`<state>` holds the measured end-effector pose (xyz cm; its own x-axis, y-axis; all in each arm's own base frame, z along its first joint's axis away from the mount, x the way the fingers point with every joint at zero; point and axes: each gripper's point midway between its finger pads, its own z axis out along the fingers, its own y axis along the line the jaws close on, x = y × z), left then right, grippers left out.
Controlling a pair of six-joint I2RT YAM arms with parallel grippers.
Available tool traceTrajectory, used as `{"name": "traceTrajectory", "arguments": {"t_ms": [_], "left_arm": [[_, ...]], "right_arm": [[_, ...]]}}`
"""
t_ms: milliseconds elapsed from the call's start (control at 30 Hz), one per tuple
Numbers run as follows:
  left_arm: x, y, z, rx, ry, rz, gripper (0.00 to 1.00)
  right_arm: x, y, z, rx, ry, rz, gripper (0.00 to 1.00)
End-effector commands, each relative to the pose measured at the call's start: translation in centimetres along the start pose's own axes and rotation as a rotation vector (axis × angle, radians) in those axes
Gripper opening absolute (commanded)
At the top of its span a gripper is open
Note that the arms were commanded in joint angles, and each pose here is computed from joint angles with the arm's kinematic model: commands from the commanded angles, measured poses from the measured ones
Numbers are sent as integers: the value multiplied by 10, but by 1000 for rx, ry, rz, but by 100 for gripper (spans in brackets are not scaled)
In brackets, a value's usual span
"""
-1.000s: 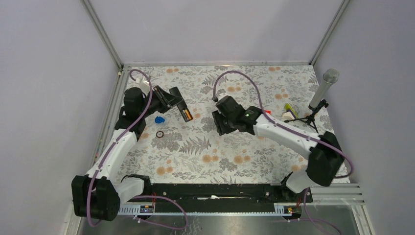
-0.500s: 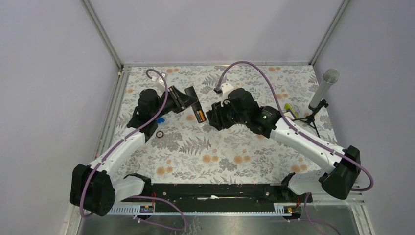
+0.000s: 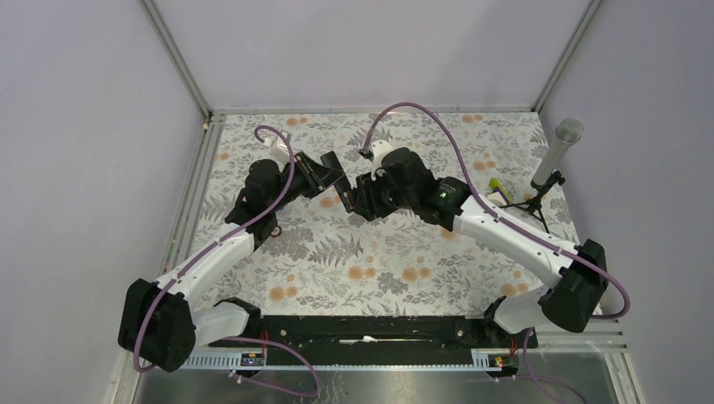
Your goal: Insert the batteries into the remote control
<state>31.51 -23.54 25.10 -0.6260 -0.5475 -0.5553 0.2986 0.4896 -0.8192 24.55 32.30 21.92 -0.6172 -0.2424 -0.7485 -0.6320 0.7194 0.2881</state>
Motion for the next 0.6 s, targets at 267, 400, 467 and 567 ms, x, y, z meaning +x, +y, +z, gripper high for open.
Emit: {"name": "traceTrajectory", "arguments": {"t_ms": [267, 400, 467, 567], "left_arm": [[-16, -32, -1, 112, -46, 38, 0], [-14, -35, -2, 137, -34, 68, 0], [-13, -38, -3, 156, -31, 82, 0], [-13, -42, -5, 177, -29, 100, 0]], "right_arm": [[-19, 17, 10, -44, -29, 1, 26], [-17, 21, 12, -59, -14, 1, 26], [-16, 22, 14, -67, -6, -1, 26], [-13, 24, 15, -74, 8, -3, 26]]}}
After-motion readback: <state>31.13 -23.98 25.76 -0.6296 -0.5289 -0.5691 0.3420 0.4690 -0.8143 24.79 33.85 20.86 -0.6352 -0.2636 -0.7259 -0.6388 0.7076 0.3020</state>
